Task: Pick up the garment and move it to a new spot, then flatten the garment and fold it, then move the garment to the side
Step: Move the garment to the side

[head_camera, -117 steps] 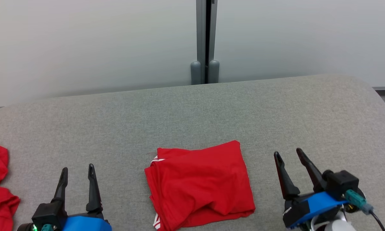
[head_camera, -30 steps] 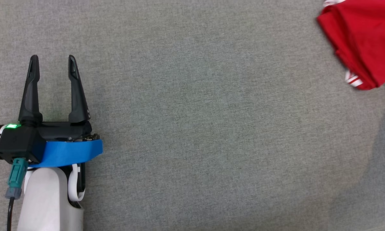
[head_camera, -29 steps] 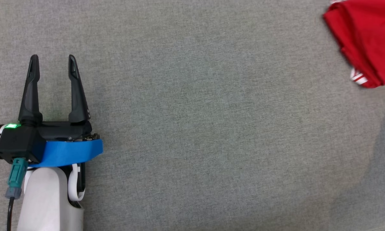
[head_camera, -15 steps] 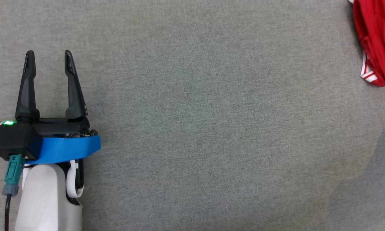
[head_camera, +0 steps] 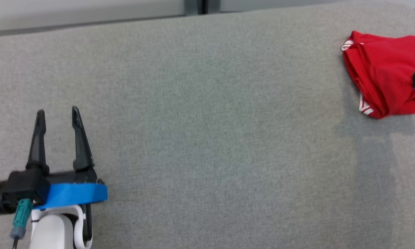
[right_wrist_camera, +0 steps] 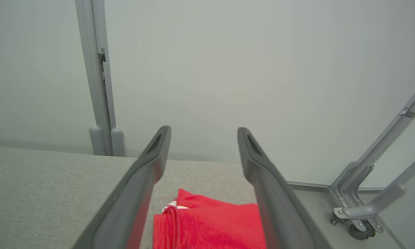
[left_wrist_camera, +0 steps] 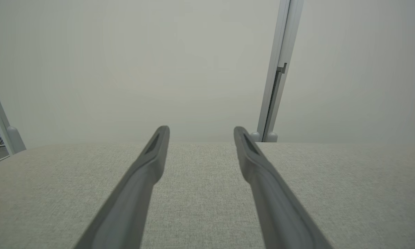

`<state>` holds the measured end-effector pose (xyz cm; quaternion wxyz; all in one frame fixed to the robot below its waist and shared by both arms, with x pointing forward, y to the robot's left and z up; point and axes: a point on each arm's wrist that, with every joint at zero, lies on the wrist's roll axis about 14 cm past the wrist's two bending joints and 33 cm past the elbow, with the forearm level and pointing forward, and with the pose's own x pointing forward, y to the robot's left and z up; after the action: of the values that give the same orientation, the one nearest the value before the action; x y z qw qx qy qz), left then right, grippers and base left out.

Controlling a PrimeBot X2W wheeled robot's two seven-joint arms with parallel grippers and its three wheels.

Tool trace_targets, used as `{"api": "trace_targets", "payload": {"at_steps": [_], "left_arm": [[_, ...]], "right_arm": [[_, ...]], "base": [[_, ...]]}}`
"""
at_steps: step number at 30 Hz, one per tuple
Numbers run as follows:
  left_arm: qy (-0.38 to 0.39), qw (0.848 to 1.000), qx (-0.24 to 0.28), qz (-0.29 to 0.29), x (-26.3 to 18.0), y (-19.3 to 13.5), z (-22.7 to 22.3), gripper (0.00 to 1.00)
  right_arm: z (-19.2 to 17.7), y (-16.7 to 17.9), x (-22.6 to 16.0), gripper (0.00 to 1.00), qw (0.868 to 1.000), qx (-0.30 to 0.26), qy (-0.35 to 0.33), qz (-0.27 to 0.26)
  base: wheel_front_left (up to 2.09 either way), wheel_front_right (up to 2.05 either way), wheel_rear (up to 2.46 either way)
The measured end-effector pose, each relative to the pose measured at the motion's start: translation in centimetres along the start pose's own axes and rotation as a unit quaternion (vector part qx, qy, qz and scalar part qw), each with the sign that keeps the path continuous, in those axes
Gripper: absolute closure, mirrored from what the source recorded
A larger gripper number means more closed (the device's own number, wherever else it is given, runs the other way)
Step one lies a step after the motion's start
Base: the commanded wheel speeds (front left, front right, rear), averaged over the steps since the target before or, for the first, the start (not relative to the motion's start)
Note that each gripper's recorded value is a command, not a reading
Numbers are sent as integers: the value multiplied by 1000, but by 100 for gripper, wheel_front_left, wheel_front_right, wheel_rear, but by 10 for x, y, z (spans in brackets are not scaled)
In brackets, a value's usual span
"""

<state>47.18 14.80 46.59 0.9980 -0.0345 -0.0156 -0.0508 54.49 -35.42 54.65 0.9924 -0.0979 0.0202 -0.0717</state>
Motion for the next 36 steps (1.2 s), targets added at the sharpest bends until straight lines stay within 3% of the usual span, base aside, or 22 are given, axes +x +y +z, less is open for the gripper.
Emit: {"api": "trace_targets", "payload": {"at_steps": [7, 15, 23, 36], "left_arm": [[0, 1000, -5, 17, -34, 7, 14, 0], [-9, 1000, -14, 22, -58, 5, 28, 0], [-17, 999, -16, 32, -76, 10, 36, 0], [-7, 998, -22, 52, -101, 20, 32, 0]], "right_arm": [[23, 74, -42, 0, 994, 37, -49, 87], [32, 133, -95, 0, 983, 80, -75, 150], [18, 151, -134, 0, 978, 115, -70, 160], [-9, 142, -178, 0, 978, 165, -56, 117]], "base": [[0, 0, 0], [0, 0, 0], [0, 0, 0], [0, 0, 0]]}}
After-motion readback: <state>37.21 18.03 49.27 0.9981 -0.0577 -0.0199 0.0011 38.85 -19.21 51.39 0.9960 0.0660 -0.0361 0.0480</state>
